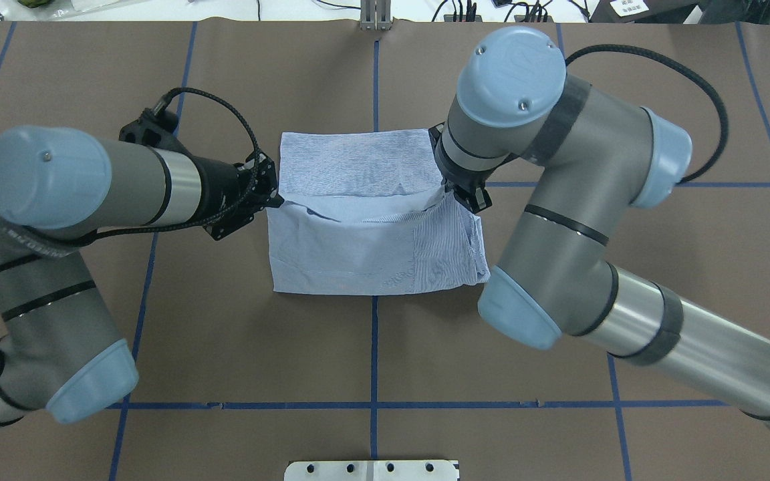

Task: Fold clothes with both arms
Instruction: 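Lift the near edge with both grippers and fold it onto the far edge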

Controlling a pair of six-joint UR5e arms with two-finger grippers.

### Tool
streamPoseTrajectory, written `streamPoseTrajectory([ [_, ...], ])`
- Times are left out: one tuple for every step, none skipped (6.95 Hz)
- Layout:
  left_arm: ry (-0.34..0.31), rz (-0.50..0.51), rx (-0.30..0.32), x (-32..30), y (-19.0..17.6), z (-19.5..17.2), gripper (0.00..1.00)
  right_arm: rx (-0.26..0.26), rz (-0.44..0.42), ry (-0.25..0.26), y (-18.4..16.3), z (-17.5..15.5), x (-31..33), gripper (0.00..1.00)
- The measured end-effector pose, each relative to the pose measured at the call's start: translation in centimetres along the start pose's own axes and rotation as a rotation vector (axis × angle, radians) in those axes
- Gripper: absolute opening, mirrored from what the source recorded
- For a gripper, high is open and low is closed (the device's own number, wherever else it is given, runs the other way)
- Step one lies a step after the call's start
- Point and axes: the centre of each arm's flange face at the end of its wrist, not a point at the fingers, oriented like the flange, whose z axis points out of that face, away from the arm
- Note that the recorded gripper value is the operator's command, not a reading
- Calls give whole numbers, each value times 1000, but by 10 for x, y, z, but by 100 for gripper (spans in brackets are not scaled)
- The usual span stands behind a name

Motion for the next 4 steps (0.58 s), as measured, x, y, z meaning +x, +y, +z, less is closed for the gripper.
streamPoseTrajectory([
  [-3,27,39,13,-23,20,0,9,-22,9,-12,20,-29,0],
  [5,39,64,24,-45,46,0,12,-51,18,-26,39,-54,0],
  [19,50,78,32,-66,75,0,6,-83,19,-40,57,-77,0],
  [27,70,96,39,-87,99,11,0,-117,25,-51,72,-98,0],
])
